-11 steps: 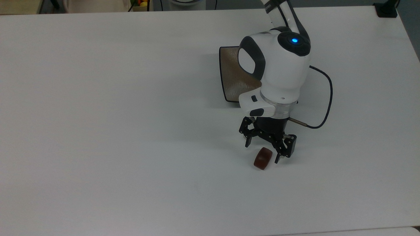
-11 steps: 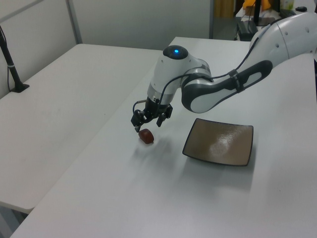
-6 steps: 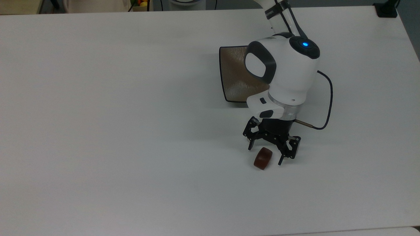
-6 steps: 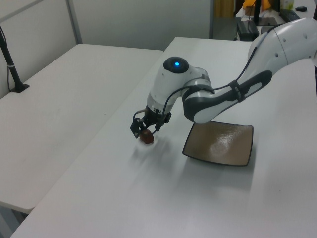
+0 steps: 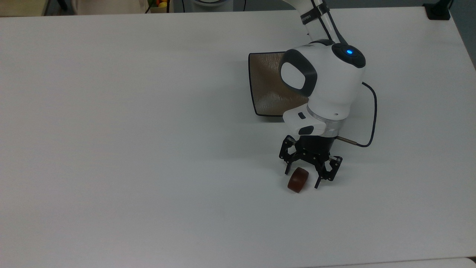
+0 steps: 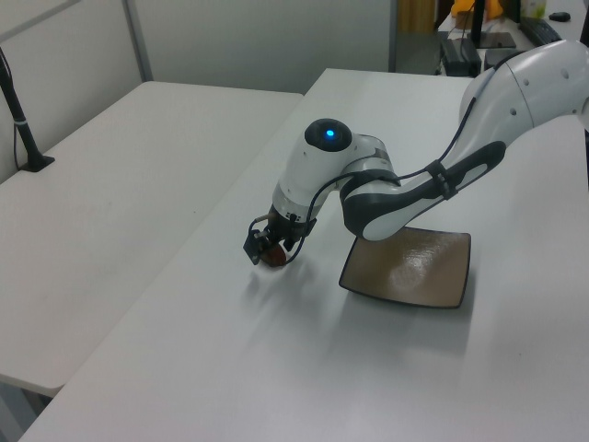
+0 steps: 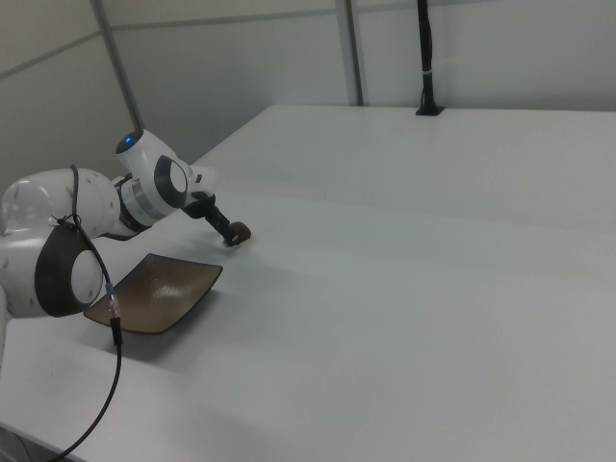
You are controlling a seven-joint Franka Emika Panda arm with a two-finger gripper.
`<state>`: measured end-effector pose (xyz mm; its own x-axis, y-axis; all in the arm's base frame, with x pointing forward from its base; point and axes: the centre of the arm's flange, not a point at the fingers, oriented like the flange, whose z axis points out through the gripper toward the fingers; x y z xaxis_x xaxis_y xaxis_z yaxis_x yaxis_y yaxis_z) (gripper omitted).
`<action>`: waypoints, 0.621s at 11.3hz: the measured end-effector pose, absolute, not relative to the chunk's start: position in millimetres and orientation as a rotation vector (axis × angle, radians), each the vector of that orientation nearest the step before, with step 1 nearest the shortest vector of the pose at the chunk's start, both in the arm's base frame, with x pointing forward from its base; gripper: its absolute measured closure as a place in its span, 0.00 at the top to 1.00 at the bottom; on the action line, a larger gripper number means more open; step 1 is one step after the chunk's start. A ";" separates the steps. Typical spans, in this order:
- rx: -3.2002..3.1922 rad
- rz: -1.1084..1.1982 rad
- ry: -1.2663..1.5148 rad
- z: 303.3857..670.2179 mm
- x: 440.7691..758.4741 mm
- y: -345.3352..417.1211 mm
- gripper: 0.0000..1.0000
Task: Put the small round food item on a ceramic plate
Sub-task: 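Close the gripper on the brown food item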
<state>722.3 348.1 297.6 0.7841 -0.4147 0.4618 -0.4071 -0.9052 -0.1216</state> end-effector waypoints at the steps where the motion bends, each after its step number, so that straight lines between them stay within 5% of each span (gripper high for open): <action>1: -2.953 -0.770 0.680 297.6 722.4 348.0 0.84; 4: -2.957 -0.778 0.674 297.7 722.5 347.8 0.67; 6: -2.957 -0.783 0.672 298.6 722.8 347.8 0.30; 7: -2.956 -0.784 0.672 299.2 723.1 347.7 0.27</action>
